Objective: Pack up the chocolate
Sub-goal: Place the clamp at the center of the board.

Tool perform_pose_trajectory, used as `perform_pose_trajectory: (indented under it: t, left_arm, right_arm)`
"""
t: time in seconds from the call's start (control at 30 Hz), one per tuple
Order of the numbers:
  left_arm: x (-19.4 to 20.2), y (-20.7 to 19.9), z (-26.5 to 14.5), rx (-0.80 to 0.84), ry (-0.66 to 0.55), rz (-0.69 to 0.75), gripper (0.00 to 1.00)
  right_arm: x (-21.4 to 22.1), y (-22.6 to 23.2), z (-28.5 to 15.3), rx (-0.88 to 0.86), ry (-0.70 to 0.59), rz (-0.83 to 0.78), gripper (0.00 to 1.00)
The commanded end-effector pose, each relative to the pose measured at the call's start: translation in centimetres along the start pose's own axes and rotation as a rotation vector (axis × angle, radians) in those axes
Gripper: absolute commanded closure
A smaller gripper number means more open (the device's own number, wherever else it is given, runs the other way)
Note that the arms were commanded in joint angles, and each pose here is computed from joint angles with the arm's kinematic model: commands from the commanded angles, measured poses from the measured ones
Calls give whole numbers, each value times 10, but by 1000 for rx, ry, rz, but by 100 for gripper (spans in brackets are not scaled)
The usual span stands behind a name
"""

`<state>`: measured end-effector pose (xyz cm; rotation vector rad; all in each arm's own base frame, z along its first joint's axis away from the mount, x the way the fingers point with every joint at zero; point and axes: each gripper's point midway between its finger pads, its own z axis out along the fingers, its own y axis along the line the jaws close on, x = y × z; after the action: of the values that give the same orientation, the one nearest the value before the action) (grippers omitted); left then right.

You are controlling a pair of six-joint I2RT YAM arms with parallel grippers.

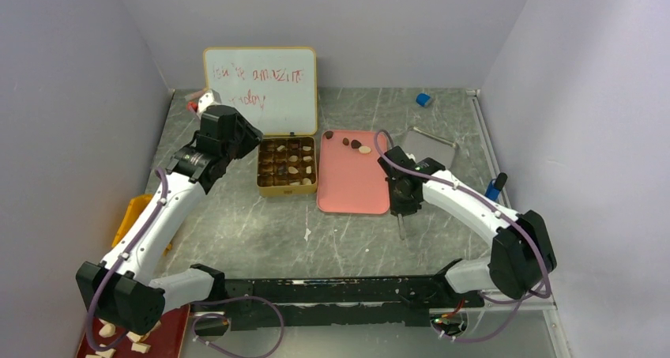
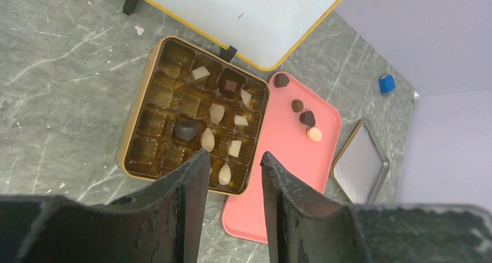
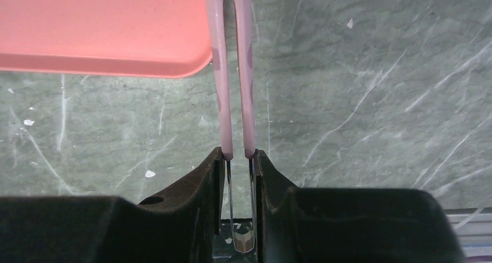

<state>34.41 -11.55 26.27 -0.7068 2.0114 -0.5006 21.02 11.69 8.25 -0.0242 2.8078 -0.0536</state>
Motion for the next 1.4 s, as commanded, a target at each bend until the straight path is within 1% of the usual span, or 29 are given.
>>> perform_pose_trajectory:
  t: [0.0, 0.4, 0.5, 0.57, 0.7, 0.8, 0.93, 1.17, 1.37]
  left_arm:
    - [-3, -9, -4, 47, -15, 5, 57]
    - [-2, -4, -3, 34, -21, 4, 56]
    - [-4, -3, -3, 26, -25, 7, 56]
    - [-4, -2, -3, 19, -28, 8, 56]
    - [-4, -1, -2, 12, -31, 3, 55]
    - [-6, -1, -2, 9, -34, 0, 55]
    - [-7, -3, -1, 10, -36, -1, 55]
    - [-10, -7, 0, 17, -42, -8, 55]
    - [-12, -11, 0, 26, -43, -4, 56]
  right_arm:
    - [-10, 6, 16, -18, -19, 26, 76]
    - [-16, -10, 60, 33, 41, 15, 75]
    - [-17, -13, 69, 43, 61, 11, 72]
    - [-16, -13, 74, 42, 71, 7, 67]
    - [-17, -14, 78, 48, 82, 0, 48]
    - [-23, -14, 76, 49, 68, -5, 38]
    - [-39, -13, 65, 45, 28, -3, 37]
    - [-90, -7, 36, 30, -86, 12, 37]
    - [-138, -16, 42, 43, -124, 60, 39]
